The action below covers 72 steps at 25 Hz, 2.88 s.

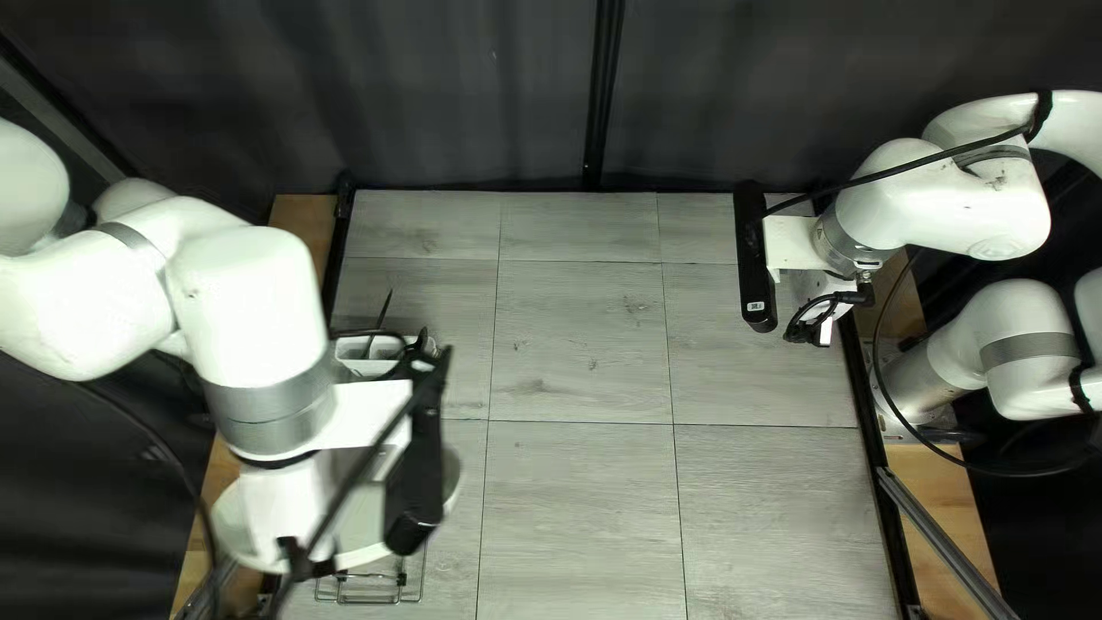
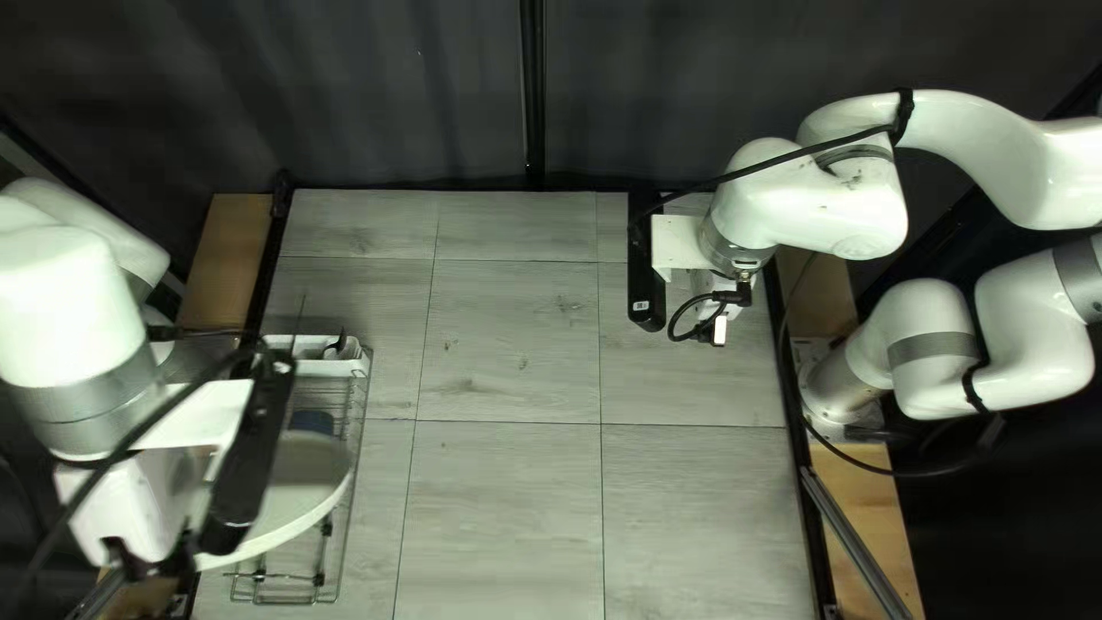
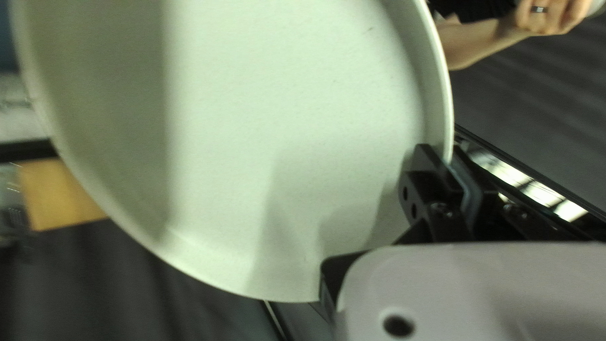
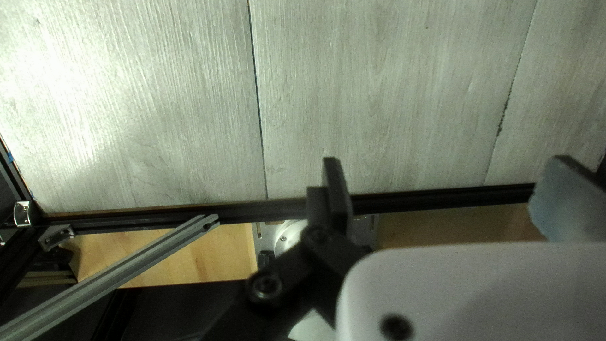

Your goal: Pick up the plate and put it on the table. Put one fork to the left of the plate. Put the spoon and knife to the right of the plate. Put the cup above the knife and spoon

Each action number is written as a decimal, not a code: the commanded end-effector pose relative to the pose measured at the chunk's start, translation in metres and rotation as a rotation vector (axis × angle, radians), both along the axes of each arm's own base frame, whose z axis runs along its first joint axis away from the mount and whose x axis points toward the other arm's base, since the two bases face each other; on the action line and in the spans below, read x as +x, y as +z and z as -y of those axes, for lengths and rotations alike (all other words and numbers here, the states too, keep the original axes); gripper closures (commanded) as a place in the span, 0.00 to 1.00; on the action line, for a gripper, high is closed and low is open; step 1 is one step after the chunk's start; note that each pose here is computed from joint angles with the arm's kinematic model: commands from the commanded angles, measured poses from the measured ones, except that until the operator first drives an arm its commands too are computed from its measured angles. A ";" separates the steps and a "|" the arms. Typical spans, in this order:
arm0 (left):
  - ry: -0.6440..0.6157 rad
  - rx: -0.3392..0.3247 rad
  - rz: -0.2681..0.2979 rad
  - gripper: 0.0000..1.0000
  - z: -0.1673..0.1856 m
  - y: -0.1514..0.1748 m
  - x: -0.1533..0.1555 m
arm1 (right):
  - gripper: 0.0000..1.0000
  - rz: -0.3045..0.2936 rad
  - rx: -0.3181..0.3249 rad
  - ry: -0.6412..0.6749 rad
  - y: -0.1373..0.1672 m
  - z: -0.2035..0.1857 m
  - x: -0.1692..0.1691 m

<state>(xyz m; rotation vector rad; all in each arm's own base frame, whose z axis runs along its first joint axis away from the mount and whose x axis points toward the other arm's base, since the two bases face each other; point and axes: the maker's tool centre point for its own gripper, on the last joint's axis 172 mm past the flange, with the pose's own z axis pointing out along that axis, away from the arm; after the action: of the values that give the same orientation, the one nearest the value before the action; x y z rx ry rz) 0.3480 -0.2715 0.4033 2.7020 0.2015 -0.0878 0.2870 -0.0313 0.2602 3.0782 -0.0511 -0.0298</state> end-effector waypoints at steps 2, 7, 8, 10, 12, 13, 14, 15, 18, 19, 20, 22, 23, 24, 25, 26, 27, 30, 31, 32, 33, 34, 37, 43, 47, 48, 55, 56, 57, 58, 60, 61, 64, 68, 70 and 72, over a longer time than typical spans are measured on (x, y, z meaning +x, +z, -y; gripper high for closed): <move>-0.065 0.181 0.011 1.00 -0.038 -0.064 0.074 | 0.00 0.000 0.000 0.000 0.000 0.000 0.000; -0.116 0.260 0.053 1.00 -0.063 -0.107 0.117 | 0.00 0.000 0.000 0.000 0.000 0.000 0.000; -0.119 0.271 0.056 1.00 -0.065 -0.112 0.123 | 0.00 0.000 0.000 0.000 0.000 0.000 0.000; -0.119 0.306 0.058 1.00 -0.072 -0.130 0.141 | 0.00 0.000 0.000 0.000 0.000 0.000 0.000; -0.127 0.333 0.061 1.00 -0.081 -0.155 0.163 | 0.00 0.000 0.000 0.000 0.000 0.000 0.000; -0.127 0.343 0.060 1.00 -0.086 -0.166 0.170 | 0.00 0.000 0.000 0.000 0.000 0.000 0.000; -0.127 0.364 0.058 1.00 -0.094 -0.184 0.180 | 0.00 0.000 0.000 0.000 0.000 0.000 0.000; -0.127 0.376 0.055 1.00 -0.098 -0.193 0.184 | 0.00 0.000 0.000 0.000 0.000 0.000 0.000; -0.124 0.429 0.045 1.00 -0.115 -0.221 0.195 | 0.00 0.000 0.000 0.000 0.000 0.000 0.000; -0.118 0.457 0.044 1.00 -0.118 -0.225 0.198 | 0.00 0.000 0.000 0.000 0.000 0.000 0.000; -0.114 0.473 0.042 1.00 -0.118 -0.227 0.199 | 0.00 0.000 0.000 0.000 0.000 0.000 0.000; -0.110 0.512 0.040 1.00 -0.121 -0.232 0.202 | 0.00 0.000 0.000 0.000 0.000 0.000 0.000; -0.110 0.521 0.039 1.00 -0.121 -0.234 0.203 | 0.00 0.000 0.000 0.000 0.000 0.000 0.000; -0.106 0.539 0.032 1.00 -0.123 -0.242 0.205 | 0.00 0.000 0.000 0.000 0.000 0.000 0.000; -0.103 0.548 0.028 1.00 -0.124 -0.245 0.205 | 0.00 0.000 0.000 0.000 0.000 0.000 0.000; -0.095 0.567 0.022 1.00 -0.126 -0.251 0.206 | 0.00 0.000 0.000 0.000 0.000 0.000 0.000; -0.089 0.579 0.019 1.00 -0.127 -0.254 0.207 | 0.00 0.000 0.000 0.000 0.000 0.000 0.000; -0.083 0.600 0.024 1.00 -0.129 -0.256 0.209 | 0.00 0.000 0.000 0.000 0.000 0.000 0.000; -0.079 0.612 0.022 1.00 -0.130 -0.255 0.208 | 0.00 0.000 0.000 0.000 0.000 0.000 0.000; -0.079 0.618 0.021 1.00 -0.130 -0.254 0.208 | 0.00 0.000 0.000 0.000 0.000 0.000 0.000; -0.080 0.621 0.021 1.00 -0.130 -0.254 0.208 | 0.00 0.000 0.000 0.000 0.000 0.000 0.000; -0.084 0.625 0.018 1.00 -0.129 -0.254 0.207 | 0.00 0.000 0.000 0.000 0.000 0.000 0.000; -0.105 0.625 0.021 1.00 -0.128 -0.254 0.207 | 0.00 0.000 0.000 0.000 0.000 0.000 0.000; -0.129 0.607 0.017 1.00 -0.125 -0.255 0.206 | 0.00 0.000 0.000 0.000 0.000 0.000 0.000; -0.129 0.607 0.017 1.00 -0.125 -0.255 0.206 | 0.00 0.000 0.000 0.000 0.000 0.000 0.000; -0.129 0.607 0.017 1.00 -0.125 -0.255 0.206 | 0.00 0.000 0.000 0.000 0.000 0.000 0.000; -0.104 0.531 -0.017 1.00 -0.122 -0.249 0.208 | 0.00 0.000 0.000 0.000 0.000 0.000 0.000; -0.105 0.520 -0.023 1.00 -0.120 -0.249 0.214 | 0.00 0.000 0.000 0.000 0.000 0.000 0.000; -0.108 0.518 -0.023 1.00 -0.119 -0.250 0.217 | 0.00 0.000 0.000 0.000 0.000 0.000 0.000; -0.113 0.518 -0.022 1.00 -0.119 -0.251 0.219 | 0.00 0.000 0.000 0.000 0.000 0.000 0.000; -0.122 0.523 -0.015 1.00 -0.116 -0.255 0.224 | 0.00 0.000 0.000 0.000 0.000 0.000 0.000; -0.130 0.530 -0.009 1.00 -0.115 -0.258 0.227 | 0.00 0.000 0.000 0.000 0.000 0.000 0.000; -0.153 0.552 0.003 1.00 -0.111 -0.267 0.237 | 0.00 0.000 0.000 0.000 0.000 0.000 0.000; -0.195 0.605 0.022 1.00 -0.108 -0.281 0.249 | 0.00 0.000 0.000 0.000 0.000 0.000 0.000; -0.216 0.632 0.030 1.00 -0.107 -0.295 0.257 | 0.00 0.000 0.000 0.000 0.000 0.000 0.000; -0.238 0.651 0.036 1.00 -0.105 -0.308 0.261 | 0.00 0.000 0.000 0.000 0.000 0.000 0.000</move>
<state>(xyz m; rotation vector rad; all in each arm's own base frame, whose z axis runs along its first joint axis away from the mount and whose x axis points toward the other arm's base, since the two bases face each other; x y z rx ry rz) 0.6027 -0.1638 0.1088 3.3398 -0.0857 -0.0604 0.2870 -0.0313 0.2602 3.0782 -0.0511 -0.0298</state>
